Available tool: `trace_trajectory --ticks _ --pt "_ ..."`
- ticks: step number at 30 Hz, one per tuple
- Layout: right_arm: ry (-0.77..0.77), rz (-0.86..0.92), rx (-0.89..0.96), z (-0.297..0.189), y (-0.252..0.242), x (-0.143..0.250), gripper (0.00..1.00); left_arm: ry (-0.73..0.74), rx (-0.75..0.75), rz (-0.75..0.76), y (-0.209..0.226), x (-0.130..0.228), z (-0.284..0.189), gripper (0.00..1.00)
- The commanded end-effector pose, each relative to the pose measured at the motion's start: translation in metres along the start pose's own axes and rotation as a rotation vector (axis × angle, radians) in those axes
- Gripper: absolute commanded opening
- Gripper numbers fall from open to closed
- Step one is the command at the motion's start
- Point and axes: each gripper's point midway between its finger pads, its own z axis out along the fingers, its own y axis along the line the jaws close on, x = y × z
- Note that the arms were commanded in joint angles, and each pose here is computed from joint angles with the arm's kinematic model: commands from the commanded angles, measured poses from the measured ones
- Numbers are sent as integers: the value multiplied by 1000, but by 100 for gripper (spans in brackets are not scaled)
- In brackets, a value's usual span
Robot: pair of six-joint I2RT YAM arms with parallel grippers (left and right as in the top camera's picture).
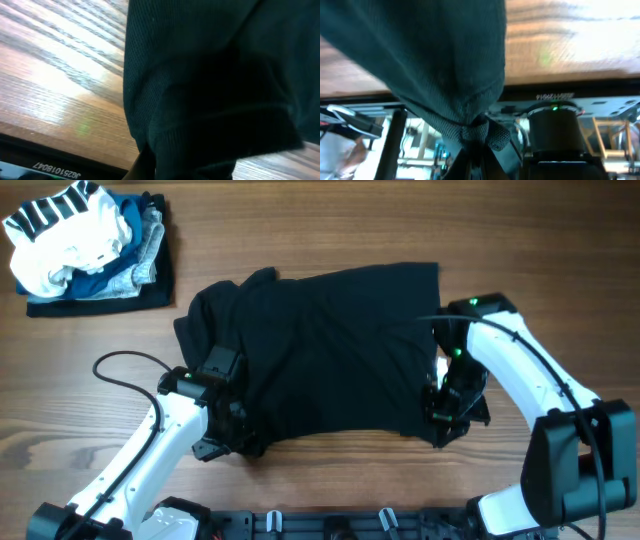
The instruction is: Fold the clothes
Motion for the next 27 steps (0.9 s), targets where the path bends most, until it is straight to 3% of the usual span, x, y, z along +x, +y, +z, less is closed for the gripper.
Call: trace_trajectory --ticks 1,7,8,9,10,11,13,14,16,20,21,22,24,27 --pt "67 31 -69 26 5 10 4 -4 46 -20 -8 -1 -1 4" --pt "14 35 -86 31 8 -4 4 -66 105 -39 -22 -16 -3 5" --pt "3 32 -90 31 9 -7 10 -82 115 -38 -25 -20 -3 22" --pt "-3 30 -92 31 10 -8 20 -88 121 -37 -26 -22 -4 27" --pt "-6 28 -93 31 10 -9 52 -92 125 -37 -27 -23 -4 38" --pt "-6 26 -92 31 10 -9 64 -92 125 -37 -27 -23 -4 57" --pt "-9 25 -93 31 10 -10 70 -92 125 -37 -27 -23 -4 65" --pt "-14 27 -86 31 9 -11 71 -92 125 -37 -27 -23 -4 64" --pt "-19 27 -77 31 7 -12 77 -92 125 -37 -27 -23 -4 78" --pt "-50 16 -87 30 10 -19 77 -92 126 -37 -27 -23 -4 80" --pt "-60 14 -89 30 10 -22 79 -93 127 -37 -27 -23 -4 85" --pt "-81 12 -82 29 10 -27 88 -97 131 -36 -29 -24 -4 100" --pt "-127 15 -71 23 9 -36 97 -107 141 -35 -31 -26 -5 100" --pt "-282 20 -66 -15 18 -64 100 -134 177 -50 -39 -33 -8 100"
